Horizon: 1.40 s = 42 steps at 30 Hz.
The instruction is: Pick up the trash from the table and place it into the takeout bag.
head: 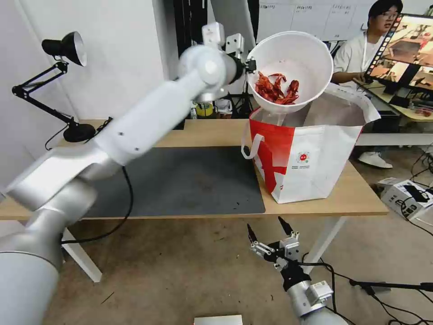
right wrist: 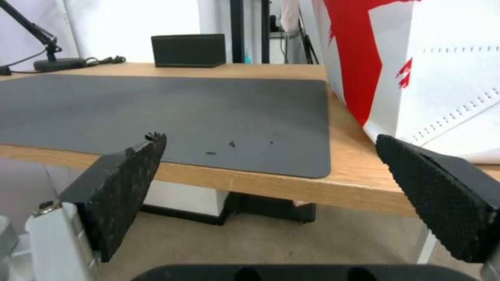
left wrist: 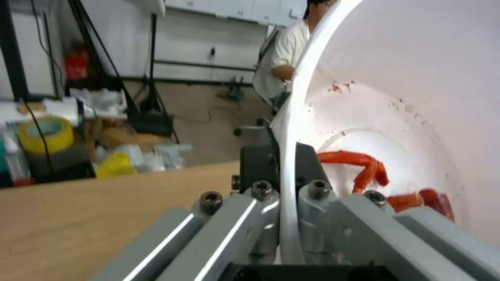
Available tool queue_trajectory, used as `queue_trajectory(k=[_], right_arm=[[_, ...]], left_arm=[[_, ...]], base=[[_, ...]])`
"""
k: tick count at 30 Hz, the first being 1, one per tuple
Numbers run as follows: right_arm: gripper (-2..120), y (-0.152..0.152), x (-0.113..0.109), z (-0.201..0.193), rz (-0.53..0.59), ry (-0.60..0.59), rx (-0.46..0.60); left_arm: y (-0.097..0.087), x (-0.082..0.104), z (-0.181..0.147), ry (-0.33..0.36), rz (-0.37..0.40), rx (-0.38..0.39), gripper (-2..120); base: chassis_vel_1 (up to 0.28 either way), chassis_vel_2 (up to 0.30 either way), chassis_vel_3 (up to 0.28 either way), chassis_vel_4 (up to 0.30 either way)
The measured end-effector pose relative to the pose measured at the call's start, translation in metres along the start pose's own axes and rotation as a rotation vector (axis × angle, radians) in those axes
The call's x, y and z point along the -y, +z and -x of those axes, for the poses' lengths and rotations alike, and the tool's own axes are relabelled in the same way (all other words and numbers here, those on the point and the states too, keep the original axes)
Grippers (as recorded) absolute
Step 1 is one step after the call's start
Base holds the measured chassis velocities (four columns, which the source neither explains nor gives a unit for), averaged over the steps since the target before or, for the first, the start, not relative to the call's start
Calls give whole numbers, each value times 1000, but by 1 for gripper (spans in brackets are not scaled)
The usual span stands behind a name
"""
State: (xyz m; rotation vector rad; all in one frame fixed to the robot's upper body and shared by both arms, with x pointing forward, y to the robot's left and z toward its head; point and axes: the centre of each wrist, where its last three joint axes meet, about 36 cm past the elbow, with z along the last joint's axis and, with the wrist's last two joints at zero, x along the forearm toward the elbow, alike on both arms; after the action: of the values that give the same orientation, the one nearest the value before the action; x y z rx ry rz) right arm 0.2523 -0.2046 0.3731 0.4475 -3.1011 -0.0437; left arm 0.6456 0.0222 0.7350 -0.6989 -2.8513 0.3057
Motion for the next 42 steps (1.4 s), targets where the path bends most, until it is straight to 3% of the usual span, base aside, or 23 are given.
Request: queue_trajectory(k=[9,17,20,25,27,29,34,42], right_arm=[[100,0,0,0,0,0,0],[100,0,0,0,0,0,0],[100,0,0,0,0,0,0],[100,0,0,0,0,0,0],[100,0,0,0,0,0,0],[100,0,0,0,0,0,0],[100,0,0,0,0,0,0],[100,0,0,0,0,0,0]], left_arm=[[39,8,1,-27,207,56,0],[45,7,-11,55,245,29,0],[40,7,-19,121,216,-48,0],[36,8,-22,159,172,-124,0],[32,8,-23,184,149,-210,0],[30,9,-23,192,145,-242,3],[30,16,-20,225,124,-323,24],[30,18,-19,235,107,-330,52]], base=[[0,0,0,0],[0,0,0,0],[0,0,0,0],[0,0,0,0],[0,0,0,0],[0,0,0,0],[0,0,0,0],[0,0,0,0]])
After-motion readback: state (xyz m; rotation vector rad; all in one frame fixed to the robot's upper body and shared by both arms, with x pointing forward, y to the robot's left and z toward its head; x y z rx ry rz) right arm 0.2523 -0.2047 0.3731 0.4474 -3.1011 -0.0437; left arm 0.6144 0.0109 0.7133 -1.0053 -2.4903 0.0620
